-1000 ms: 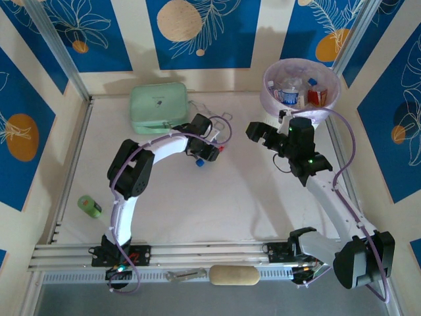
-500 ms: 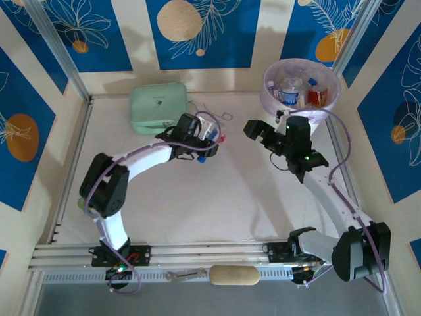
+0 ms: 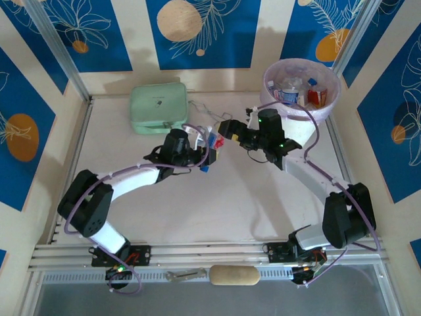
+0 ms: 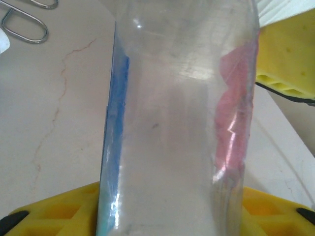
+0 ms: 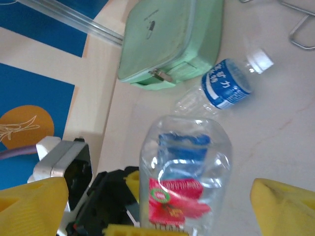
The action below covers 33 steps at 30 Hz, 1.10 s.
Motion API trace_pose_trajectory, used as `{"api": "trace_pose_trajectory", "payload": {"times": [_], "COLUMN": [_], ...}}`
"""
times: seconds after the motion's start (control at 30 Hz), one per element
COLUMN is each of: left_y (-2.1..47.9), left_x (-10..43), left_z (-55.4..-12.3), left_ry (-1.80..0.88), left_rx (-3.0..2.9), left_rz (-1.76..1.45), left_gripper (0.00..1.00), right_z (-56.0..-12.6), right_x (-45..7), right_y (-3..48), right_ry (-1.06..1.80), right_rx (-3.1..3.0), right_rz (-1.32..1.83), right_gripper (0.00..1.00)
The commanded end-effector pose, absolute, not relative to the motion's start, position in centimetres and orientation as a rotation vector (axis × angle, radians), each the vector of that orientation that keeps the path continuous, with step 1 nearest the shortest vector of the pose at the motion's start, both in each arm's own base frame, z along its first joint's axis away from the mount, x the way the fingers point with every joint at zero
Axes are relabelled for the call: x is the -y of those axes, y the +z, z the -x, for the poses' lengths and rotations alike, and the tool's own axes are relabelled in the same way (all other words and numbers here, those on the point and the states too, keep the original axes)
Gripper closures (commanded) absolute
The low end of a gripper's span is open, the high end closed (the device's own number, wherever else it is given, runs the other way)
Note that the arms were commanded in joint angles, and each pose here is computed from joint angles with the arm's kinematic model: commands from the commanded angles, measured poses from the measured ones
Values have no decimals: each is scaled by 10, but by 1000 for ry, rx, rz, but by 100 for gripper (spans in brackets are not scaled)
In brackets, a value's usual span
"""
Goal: Put the plastic bottles in the bin
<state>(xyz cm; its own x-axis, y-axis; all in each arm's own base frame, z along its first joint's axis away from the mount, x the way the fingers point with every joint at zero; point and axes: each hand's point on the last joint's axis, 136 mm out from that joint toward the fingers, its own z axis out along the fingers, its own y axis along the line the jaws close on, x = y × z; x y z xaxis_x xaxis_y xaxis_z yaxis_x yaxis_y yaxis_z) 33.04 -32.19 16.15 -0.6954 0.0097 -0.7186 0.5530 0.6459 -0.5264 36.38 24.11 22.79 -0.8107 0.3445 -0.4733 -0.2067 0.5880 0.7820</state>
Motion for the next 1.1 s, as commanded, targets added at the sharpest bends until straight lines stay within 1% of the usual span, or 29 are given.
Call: {"api": "trace_pose_trajectory", "payload": {"times": [0.0,0.33,0.57,0.73,0.83,0.9,0.97,1.03,1.07], "left_y": [199,202,206,210,212,213,216,218,220], "left_x": [326,329,332,332,330,328,324,318,315], "left_z": [-330,-323,-321,-319,-318,-316,-315,-313,-311], "left_ry": [-1034,-1025,-1028,-1033,-1035,-1032,-1025,-1014,-1005], "left_rx": [-2040,-2028,-2017,-2009,-2008,-2007,-2005,-2002,-1999], "left_rz": [-421,-441,-447,-450,-445,-437,-420,-401,-393], "left_gripper": [52,52,51,47,41,30,14,4,1], "right_z": [-365,-363,-364,-364,-363,-363,-363,-365,-367], "right_x": [-257,-275,-276,-275,-273,-272,-270,-265,-262], "right_y": [236,222,219,218,219,221,222,225,227], "right_ry": [1255,1209,1200,1189,1177,1168,1157,1139,1130], "right_rx": [-2206,-2272,-2274,-2271,-2262,-2255,-2248,-2241,-2236], "right_rz": [-75,-30,-21,-13,-9,-8,-6,-5,-7], "right_gripper": [6,12,28,38,42,43,43,43,44]}}
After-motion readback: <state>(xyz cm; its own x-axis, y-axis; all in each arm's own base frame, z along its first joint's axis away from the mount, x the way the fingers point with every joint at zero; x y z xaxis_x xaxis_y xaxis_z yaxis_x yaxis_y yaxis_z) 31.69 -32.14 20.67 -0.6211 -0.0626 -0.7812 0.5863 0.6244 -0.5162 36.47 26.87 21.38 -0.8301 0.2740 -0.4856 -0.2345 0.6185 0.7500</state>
